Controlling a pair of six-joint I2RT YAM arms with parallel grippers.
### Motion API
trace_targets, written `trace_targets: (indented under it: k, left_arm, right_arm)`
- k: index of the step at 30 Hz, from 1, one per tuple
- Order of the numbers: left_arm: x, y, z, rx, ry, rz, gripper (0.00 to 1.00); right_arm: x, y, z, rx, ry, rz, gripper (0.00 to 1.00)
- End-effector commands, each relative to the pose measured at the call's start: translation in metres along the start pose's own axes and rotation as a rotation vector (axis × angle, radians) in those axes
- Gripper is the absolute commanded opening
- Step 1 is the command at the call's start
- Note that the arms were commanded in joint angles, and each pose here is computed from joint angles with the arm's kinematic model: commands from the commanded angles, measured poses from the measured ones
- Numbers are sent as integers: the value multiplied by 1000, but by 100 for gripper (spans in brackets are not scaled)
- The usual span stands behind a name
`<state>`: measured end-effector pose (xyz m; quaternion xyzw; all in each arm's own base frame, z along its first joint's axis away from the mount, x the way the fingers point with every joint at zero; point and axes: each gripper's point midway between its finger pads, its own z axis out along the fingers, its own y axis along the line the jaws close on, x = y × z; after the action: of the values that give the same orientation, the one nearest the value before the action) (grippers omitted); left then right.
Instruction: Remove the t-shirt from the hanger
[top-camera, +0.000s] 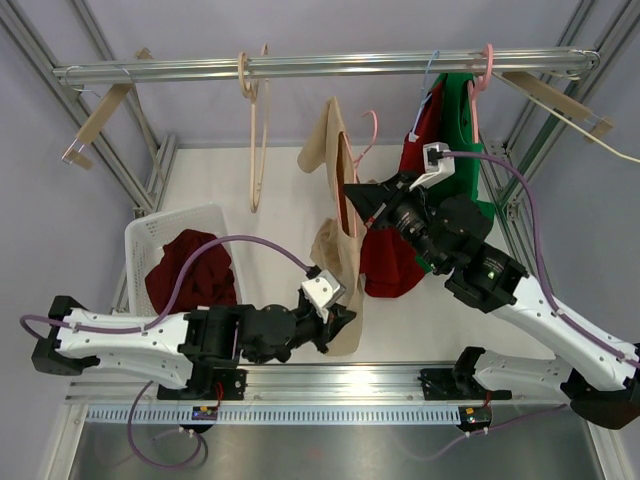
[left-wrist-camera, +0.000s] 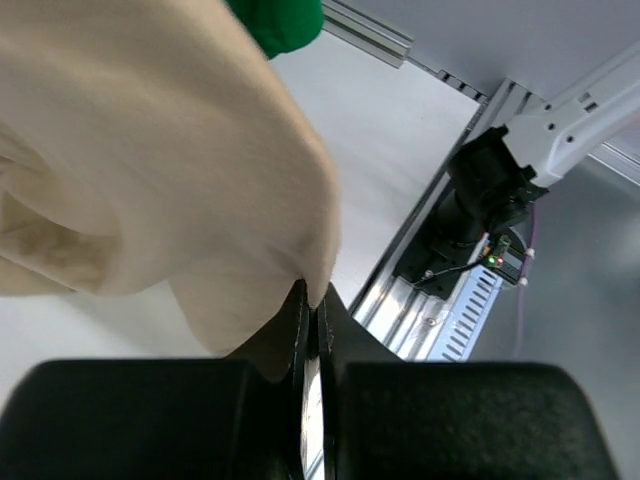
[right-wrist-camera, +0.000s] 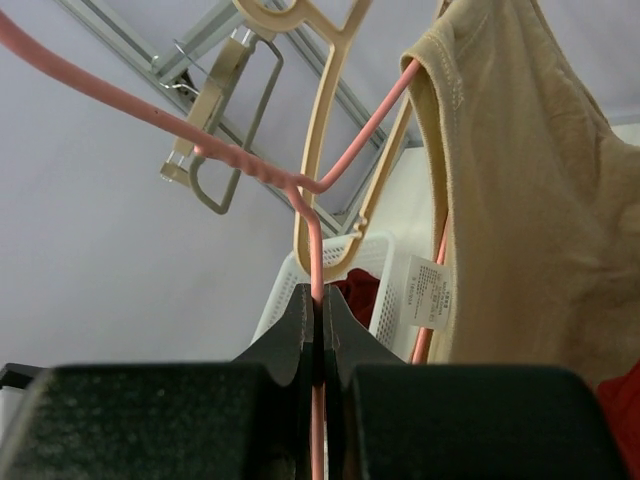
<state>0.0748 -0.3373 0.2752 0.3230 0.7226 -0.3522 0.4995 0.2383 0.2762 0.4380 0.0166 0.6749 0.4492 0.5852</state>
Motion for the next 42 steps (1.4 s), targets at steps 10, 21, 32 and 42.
trace_targets:
  k: [10,21,32,42]
  left_arm:
    - [84,-74,-35,131,102,6,0]
    - [132,-72,-39,147,232,31,0]
    - [-48,-15,-71,-154,-213,34,0]
    - [-145,43,-89,-426,-482,77,8]
  right_arm:
    - [-91,66,22,-170,-319,53,0]
    - [-137,102,-77,-398,-303,52,0]
    - [-106,97,-168,-565,-154,74,0]
    - [-114,117,-223,-726,-118,97,0]
